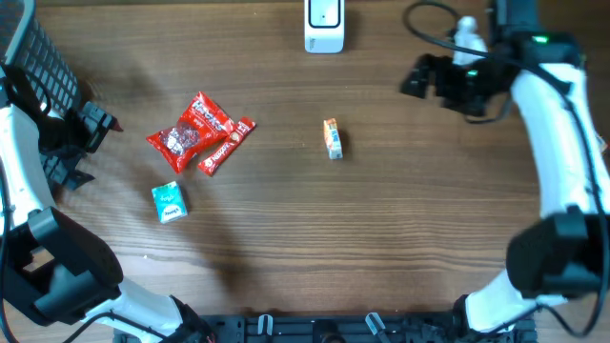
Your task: Scan the item barcode
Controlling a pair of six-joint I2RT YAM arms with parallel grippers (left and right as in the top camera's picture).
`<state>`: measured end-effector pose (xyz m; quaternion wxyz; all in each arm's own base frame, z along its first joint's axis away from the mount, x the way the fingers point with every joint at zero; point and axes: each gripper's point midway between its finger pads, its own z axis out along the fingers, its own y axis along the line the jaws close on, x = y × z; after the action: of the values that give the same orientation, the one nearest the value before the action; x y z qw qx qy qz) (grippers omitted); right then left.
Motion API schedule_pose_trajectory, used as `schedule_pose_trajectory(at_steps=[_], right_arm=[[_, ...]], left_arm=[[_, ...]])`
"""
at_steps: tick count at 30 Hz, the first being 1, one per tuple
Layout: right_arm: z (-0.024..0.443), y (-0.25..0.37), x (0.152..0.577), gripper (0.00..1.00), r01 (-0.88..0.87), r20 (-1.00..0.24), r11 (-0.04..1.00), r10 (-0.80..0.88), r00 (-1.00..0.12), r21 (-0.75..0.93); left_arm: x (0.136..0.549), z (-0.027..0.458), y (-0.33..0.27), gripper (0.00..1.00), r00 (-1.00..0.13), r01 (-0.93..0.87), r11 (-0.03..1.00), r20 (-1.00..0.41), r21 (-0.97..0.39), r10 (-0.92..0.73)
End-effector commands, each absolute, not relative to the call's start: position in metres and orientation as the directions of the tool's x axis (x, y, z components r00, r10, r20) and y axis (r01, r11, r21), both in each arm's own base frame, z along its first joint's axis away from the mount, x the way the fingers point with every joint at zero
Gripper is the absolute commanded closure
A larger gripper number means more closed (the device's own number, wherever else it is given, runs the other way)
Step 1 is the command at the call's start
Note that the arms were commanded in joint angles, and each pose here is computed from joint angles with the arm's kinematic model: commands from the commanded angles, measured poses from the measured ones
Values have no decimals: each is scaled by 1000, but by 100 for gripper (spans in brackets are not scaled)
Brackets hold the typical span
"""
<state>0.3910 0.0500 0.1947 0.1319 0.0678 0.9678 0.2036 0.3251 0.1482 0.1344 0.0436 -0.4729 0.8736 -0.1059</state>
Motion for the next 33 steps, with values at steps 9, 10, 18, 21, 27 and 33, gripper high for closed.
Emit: schedule_pose_trajectory(at_steps=[9,10,18,21,27,33], right_arm=[[184,-48,344,0,393,-139,894,427,-894,216],[179,-37,341,0,374,-106,888,413,-905,266],[142,39,310,0,90,-1,859,105,-994,504],[131,64,307,1,47,2,835,56,-998,548],[118,116,306,12,-112,-56,854,-97,-994,508],[103,149,315,11,-166,-126,948,-136,-983,271]], left_arm=[[324,138,154,0,-514,-837,496,21,-232,-857],[324,138,154,0,-514,-837,496,20,-232,-857],[324,138,155,0,-514,-837,496,20,-232,-857],[324,138,154,0,-514,-837,496,20,-232,-857],[324,138,155,0,-514,-837,496,20,-233,-858],[324,138,154,0,-514,-837,497,21,-232,-857]])
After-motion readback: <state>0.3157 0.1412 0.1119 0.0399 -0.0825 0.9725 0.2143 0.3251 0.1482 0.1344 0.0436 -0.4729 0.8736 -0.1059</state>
